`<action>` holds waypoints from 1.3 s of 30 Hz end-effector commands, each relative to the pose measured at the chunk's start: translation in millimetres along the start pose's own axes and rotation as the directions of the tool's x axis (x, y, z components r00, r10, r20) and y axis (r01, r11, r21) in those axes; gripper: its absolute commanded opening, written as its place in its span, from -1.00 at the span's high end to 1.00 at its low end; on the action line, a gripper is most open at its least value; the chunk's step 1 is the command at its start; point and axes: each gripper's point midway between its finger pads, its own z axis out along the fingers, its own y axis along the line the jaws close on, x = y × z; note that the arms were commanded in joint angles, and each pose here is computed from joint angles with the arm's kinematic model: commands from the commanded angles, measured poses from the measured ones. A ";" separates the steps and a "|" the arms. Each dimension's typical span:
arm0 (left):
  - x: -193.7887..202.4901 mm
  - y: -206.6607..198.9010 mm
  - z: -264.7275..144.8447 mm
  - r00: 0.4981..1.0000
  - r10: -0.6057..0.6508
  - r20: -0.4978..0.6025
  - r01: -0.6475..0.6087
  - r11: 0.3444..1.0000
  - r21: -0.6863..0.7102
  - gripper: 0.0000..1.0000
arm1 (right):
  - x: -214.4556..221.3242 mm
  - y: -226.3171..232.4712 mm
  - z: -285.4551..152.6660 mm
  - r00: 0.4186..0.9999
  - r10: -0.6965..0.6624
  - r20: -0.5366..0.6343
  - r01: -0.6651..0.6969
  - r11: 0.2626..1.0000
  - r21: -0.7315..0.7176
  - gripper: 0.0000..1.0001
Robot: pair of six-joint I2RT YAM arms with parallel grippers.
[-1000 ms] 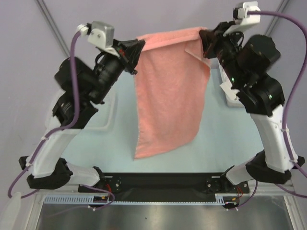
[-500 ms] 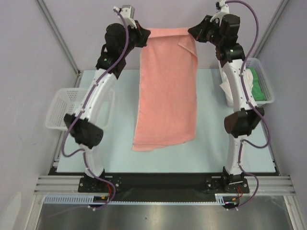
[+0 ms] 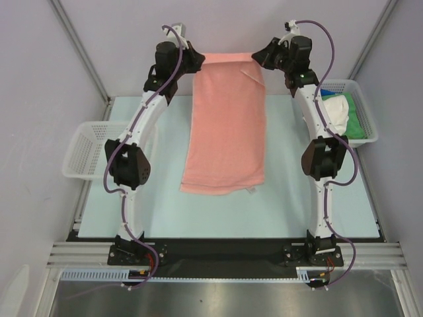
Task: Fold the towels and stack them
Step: Flatten out the crumpled towel
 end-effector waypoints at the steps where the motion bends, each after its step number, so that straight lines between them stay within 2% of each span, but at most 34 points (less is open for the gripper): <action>1: -50.5 26.3 -9.8 0.991 0.005 0.135 0.002 0.999 -0.053 0.99 | -31.8 -20.0 0.6 0.992 -0.049 0.119 0.044 0.998 0.049 1.00; 9: -48.2 46.4 1.6 0.991 0.053 0.126 -0.039 0.993 -0.112 0.99 | -63.4 -23.2 -0.3 0.972 -0.077 0.223 0.057 0.994 0.094 1.00; 12: -45.0 56.8 9.3 0.992 0.033 0.125 -0.020 0.994 -0.105 0.99 | -71.4 -26.4 2.0 0.963 -0.085 0.255 0.060 0.993 0.105 1.00; 18: -59.3 62.2 12.2 0.980 0.075 0.185 -0.054 0.992 -0.117 0.99 | -78.3 -29.7 8.0 0.947 -0.090 0.309 0.060 0.993 0.104 1.00; 25: -83.9 58.2 1.6 0.942 0.194 0.272 -0.133 0.964 -0.228 0.99 | -102.1 1.0 5.8 0.899 -0.174 0.403 0.144 0.984 0.105 1.00; 30: -80.4 70.0 2.5 0.923 0.222 0.315 -0.134 0.951 -0.278 0.99 | -105.1 -6.0 9.3 0.880 -0.201 0.431 0.165 0.979 0.120 1.00; 35: -100.4 72.1 0.6 0.887 0.265 0.378 -0.138 0.934 -0.330 0.99 | -108.1 -7.5 12.0 0.859 -0.222 0.461 0.188 0.975 0.121 1.00; 39: -99.2 76.7 4.0 0.879 0.274 0.390 -0.134 0.928 -0.348 0.99 | -111.5 -1.3 12.3 0.844 -0.237 0.482 0.206 0.971 0.118 1.00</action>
